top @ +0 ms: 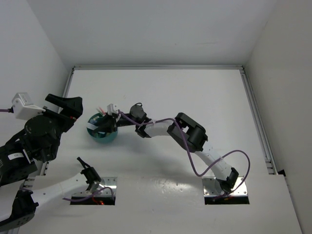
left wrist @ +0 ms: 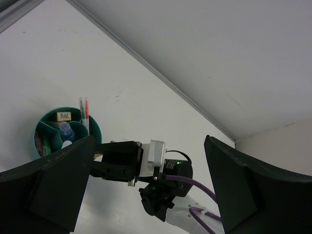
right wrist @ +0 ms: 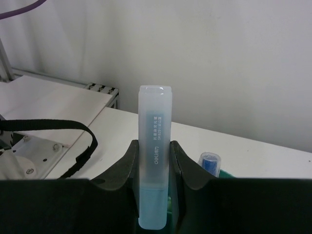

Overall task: Sort the stationery into containers
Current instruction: Place the stationery into the container

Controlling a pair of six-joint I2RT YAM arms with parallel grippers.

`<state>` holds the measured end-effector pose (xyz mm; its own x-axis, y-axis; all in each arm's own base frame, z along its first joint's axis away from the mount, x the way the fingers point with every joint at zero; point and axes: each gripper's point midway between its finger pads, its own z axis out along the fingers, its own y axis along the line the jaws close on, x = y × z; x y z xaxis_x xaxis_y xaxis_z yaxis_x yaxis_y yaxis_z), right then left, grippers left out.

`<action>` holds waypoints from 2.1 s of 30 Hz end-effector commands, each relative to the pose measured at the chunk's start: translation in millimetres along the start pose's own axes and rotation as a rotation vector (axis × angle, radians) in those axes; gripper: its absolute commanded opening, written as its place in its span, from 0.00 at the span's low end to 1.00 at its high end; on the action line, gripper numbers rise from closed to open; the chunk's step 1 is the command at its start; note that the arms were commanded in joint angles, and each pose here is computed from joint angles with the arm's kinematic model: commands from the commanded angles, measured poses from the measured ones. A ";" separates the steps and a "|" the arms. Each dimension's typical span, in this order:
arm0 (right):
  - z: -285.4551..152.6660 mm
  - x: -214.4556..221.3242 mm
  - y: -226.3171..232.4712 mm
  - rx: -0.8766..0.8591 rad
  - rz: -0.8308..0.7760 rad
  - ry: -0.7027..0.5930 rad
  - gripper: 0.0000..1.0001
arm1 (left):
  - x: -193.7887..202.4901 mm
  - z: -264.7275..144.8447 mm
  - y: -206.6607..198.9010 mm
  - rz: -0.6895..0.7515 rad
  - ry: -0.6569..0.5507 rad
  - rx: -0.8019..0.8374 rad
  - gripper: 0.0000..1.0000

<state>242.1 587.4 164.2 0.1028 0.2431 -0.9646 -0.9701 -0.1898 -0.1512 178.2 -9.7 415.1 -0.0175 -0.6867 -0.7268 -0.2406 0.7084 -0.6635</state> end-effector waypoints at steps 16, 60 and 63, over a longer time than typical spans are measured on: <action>-1.9 6.2 10.1 -0.024 -0.043 -0.047 0.04 | 1.5 1.0 0.0 0.003 0.002 -0.005 1.00; -30.9 -71.9 2.0 0.044 -0.054 -0.011 0.30 | 2.7 3.6 -22.2 0.023 0.013 0.063 0.98; -58.1 -72.4 -46.3 0.274 0.010 0.268 0.00 | 16.6 11.0 -16.1 0.104 0.036 0.011 0.81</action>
<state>244.6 544.4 194.0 0.0991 0.1532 -0.9832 -0.9852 -0.1240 -0.1187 186.2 -25.9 413.2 -0.0607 -0.6521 -0.7557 -0.2095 0.7486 -0.6291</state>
